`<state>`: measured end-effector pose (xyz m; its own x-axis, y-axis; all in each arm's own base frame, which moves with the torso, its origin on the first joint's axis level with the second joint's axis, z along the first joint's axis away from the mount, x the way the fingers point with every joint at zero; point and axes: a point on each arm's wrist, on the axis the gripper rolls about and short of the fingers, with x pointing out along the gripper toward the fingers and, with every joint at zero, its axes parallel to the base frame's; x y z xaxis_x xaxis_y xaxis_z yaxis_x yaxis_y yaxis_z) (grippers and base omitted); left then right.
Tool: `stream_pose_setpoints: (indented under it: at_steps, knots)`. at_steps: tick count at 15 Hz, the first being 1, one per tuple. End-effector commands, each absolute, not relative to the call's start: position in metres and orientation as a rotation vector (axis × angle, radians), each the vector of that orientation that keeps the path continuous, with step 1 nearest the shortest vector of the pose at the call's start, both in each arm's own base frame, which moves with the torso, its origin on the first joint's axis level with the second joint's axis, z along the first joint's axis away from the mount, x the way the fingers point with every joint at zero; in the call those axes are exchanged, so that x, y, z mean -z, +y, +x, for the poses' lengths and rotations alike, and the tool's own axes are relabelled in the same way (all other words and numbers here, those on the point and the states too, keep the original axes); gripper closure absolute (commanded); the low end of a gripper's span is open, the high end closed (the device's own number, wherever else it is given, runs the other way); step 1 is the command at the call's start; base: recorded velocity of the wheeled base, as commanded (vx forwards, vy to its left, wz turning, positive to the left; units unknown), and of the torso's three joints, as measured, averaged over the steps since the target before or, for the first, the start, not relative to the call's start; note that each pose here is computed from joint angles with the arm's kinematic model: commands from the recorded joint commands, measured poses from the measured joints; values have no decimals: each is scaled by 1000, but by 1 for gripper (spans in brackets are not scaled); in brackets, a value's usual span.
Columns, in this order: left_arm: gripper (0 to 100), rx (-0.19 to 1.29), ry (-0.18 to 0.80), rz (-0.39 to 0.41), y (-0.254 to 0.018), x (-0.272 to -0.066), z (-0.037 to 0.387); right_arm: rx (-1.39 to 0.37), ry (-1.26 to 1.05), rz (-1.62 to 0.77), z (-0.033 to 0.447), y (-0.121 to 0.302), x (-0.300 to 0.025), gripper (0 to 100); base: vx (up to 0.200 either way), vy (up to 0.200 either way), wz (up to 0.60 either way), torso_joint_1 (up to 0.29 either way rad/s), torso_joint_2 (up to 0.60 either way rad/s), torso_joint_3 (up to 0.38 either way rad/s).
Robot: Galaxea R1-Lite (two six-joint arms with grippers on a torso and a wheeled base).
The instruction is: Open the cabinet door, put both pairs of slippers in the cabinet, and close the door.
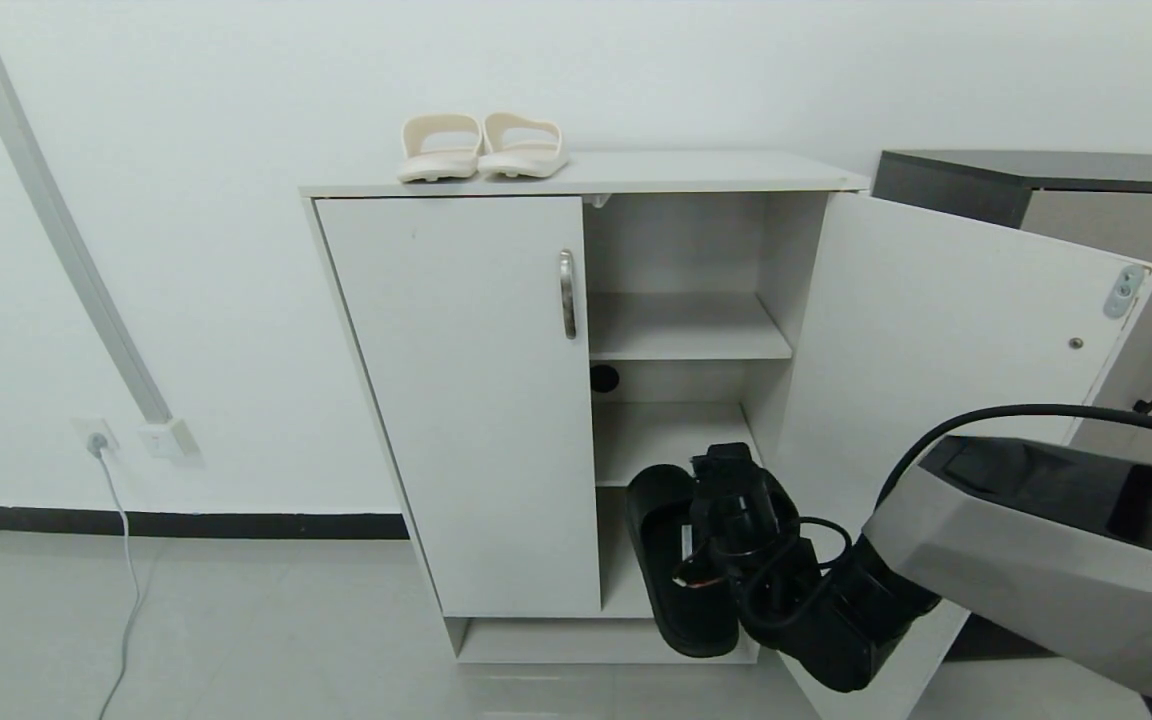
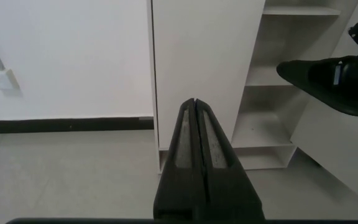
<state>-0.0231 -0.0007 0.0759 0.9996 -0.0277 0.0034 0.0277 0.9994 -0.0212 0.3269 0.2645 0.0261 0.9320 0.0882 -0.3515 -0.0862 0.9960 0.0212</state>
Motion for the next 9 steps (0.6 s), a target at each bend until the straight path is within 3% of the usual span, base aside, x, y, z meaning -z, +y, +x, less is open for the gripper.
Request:
stream_pose_setpoints:
  at_steps: [1, 9]
  knots:
    - [100, 28, -1, -20, -1, -76, -23, -94, 370, -5, 335, 275, -13, 100, 0, 0, 0, 0, 0, 0]
    - [100, 28, -3, -20, -1, -76, -23, -80, 380, 13, 354, 287, 2, 100, 0, 0, 0, 1, 2, -156]
